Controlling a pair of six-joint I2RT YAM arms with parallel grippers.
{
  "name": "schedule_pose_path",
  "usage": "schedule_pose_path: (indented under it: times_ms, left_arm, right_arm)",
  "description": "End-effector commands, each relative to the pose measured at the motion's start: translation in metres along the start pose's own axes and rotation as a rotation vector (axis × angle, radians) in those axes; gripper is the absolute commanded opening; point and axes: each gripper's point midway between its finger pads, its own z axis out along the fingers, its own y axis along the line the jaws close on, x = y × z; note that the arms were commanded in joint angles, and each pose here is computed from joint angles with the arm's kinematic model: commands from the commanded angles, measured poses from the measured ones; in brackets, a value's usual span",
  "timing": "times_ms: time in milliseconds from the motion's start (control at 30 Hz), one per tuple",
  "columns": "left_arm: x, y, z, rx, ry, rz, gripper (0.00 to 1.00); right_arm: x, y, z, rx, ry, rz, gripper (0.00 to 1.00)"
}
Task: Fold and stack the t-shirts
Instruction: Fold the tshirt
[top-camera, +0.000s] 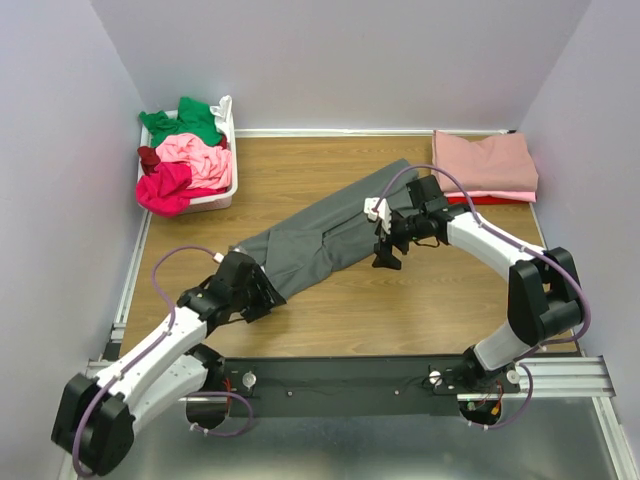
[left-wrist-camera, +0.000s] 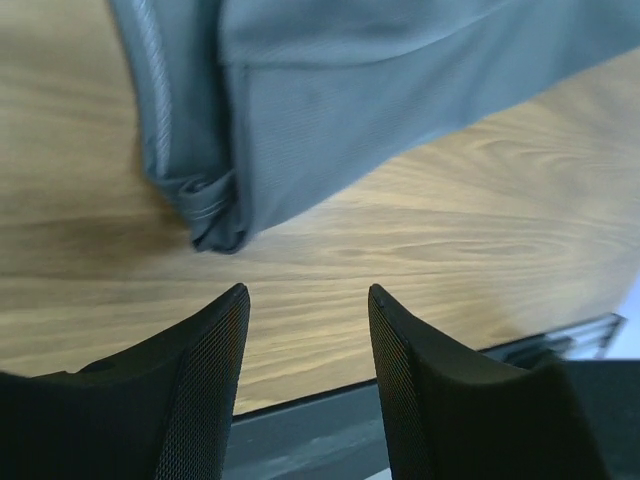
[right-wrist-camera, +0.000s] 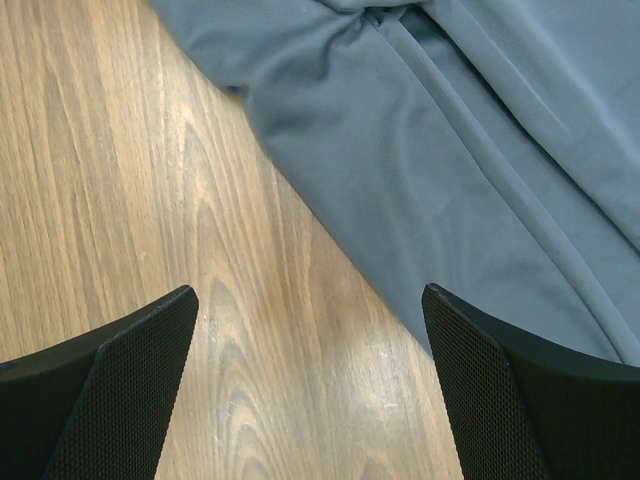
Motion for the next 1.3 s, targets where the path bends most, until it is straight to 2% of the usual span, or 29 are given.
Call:
schedule_pose_path:
  times_ms: [0,233,400,567,600,633,667,767,967,1100,1167,1267]
  left_arm:
    - [0.005,0.015,0.012,-0.139,0.005,-0.022,0.59]
    - [-0.017,0.030,0.024,-0.255,-0.103,-0.026,0.60]
    - [-0.022,0.038,0.026,-0.322,-0.121,-0.055,0.60]
    - [-0.023,0.036,0.025,-0.312,-0.134,-0.081,0.52]
    - [-0.023,0.036,0.024,-0.306,-0.137,-0.080,0.42]
    - [-0.022,0.035,0.024,-0.300,-0.136,-0.083,0.39]
    - [-0.022,0.035,0.024,-0.300,-0.135,-0.081,0.19]
    - [-0.021,0.034,0.023,-0.294,-0.128,-0.081,0.00]
    - [-0.022,0.030,0.018,-0.258,-0.124,-0.091,0.00]
    - [-0.023,0.027,0.014,-0.222,-0.123,-0.116,0.00]
    - [-0.024,0.024,0.010,-0.200,-0.119,-0.124,0.00]
    - [-0.026,0.021,0.006,-0.192,-0.110,-0.118,0.00]
  right_arm:
    - [-0.004,-0.001,-0.007,-0.003,-0.040,0.022,0.99]
    - [-0.004,0.000,-0.010,-0.010,-0.063,0.041,0.99]
    - [-0.005,0.000,-0.012,-0.011,-0.070,0.042,0.99]
    - [-0.002,-0.001,-0.013,-0.005,-0.062,0.051,0.99]
    - [0.000,-0.001,-0.013,-0.001,-0.059,0.046,0.99]
    - [0.001,-0.003,-0.014,0.008,-0.048,0.043,0.99]
    - [0.003,-0.003,-0.014,0.011,-0.043,0.039,0.99]
    - [0.009,-0.005,-0.014,0.020,-0.020,0.006,0.99]
    - [0.028,-0.019,-0.023,0.074,0.077,-0.197,1.00]
    - [0.033,-0.057,-0.046,0.148,0.095,-0.195,1.00]
    - [0.046,-0.084,-0.067,0.194,0.108,-0.159,1.00]
    - [0.066,-0.099,-0.073,0.202,0.166,-0.171,1.00]
